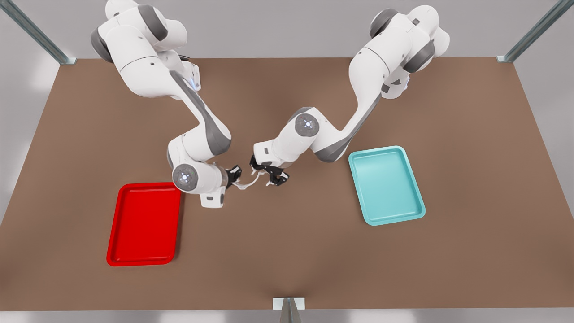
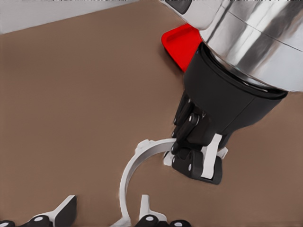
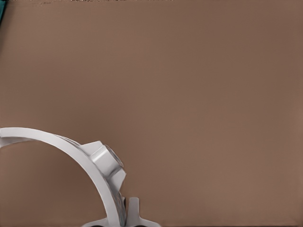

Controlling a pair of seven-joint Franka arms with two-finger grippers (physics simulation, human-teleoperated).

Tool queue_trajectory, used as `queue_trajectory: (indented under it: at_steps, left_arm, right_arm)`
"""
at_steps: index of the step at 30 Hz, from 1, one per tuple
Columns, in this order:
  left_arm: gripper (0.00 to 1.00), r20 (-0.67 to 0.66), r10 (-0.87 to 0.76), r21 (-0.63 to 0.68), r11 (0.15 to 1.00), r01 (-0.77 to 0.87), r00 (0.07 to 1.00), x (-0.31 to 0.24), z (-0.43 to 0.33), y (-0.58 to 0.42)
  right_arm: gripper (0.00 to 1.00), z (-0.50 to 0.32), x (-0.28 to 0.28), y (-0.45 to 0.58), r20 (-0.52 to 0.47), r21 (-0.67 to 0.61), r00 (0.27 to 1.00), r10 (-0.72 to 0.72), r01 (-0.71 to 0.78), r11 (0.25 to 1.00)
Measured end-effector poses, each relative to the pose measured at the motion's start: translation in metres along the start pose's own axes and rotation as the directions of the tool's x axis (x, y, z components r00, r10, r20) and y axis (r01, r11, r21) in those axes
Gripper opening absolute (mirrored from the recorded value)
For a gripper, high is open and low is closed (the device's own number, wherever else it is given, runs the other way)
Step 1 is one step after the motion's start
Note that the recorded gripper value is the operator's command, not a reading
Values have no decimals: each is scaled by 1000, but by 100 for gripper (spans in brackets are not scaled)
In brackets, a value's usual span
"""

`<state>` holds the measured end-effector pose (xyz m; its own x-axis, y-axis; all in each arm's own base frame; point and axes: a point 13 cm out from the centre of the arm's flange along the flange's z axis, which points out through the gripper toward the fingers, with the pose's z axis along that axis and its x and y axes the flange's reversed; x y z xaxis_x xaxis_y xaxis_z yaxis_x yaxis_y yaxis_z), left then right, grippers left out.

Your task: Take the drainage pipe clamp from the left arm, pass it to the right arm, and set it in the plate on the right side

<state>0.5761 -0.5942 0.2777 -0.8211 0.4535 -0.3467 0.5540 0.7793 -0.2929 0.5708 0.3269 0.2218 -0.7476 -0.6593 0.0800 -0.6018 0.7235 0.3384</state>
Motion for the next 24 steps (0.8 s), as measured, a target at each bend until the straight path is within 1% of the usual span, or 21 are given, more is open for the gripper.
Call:
queue_trajectory:
  at_steps: [1,3,5,8,9,11,13,15,17,18,19,23,24]
  left_arm:
    - [100,4,-25,-22,999,25,1000,-10,-17,30]
    - [100,-2,-143,-80,987,143,990,-22,-67,136]
    - [100,8,-282,-156,947,280,959,-17,-145,253]
    - [100,21,-442,-289,856,428,897,33,-266,396]
    - [100,27,-480,-332,823,461,877,54,-308,423]
    - [100,9,-514,-410,780,472,858,91,-362,423]
    - [100,-10,-536,-443,759,477,844,113,-393,419]
    - [100,-46,-556,-456,751,477,830,130,-399,422]
    - [100,-83,-561,-460,755,467,824,138,-396,419]
    - [100,-100,-561,-461,758,462,822,140,-394,417]
    - [100,-115,-560,-461,762,455,821,143,-392,414]
    - [100,-159,-550,-460,776,432,820,148,-386,405]
    - [100,-165,-550,-460,777,429,819,149,-386,404]
  right_arm:
    - [21,-1,7,-8,-4,5,1000,14,-14,1000]
    - [21,-6,40,-37,-20,30,998,66,-66,997]
    - [21,-14,78,-75,-21,62,991,132,-131,989]
    - [21,-28,120,-154,0,110,972,233,-232,967]
    - [21,-30,130,-179,7,126,966,258,-257,958]
    - [21,-26,152,-227,17,138,952,305,-304,942]
    - [21,-8,176,-271,19,125,936,351,-350,928]
    - [21,12,198,-306,24,103,922,385,-386,917]
    - [21,27,208,-326,29,91,919,394,-395,914]
    - [28,32,211,-332,33,88,919,394,-395,915]
    - [100,34,212,-337,37,88,920,391,-392,916]
    - [100,33,209,-346,58,96,927,371,-375,922]
    - [100,16,202,-347,79,112,930,359,-366,924]
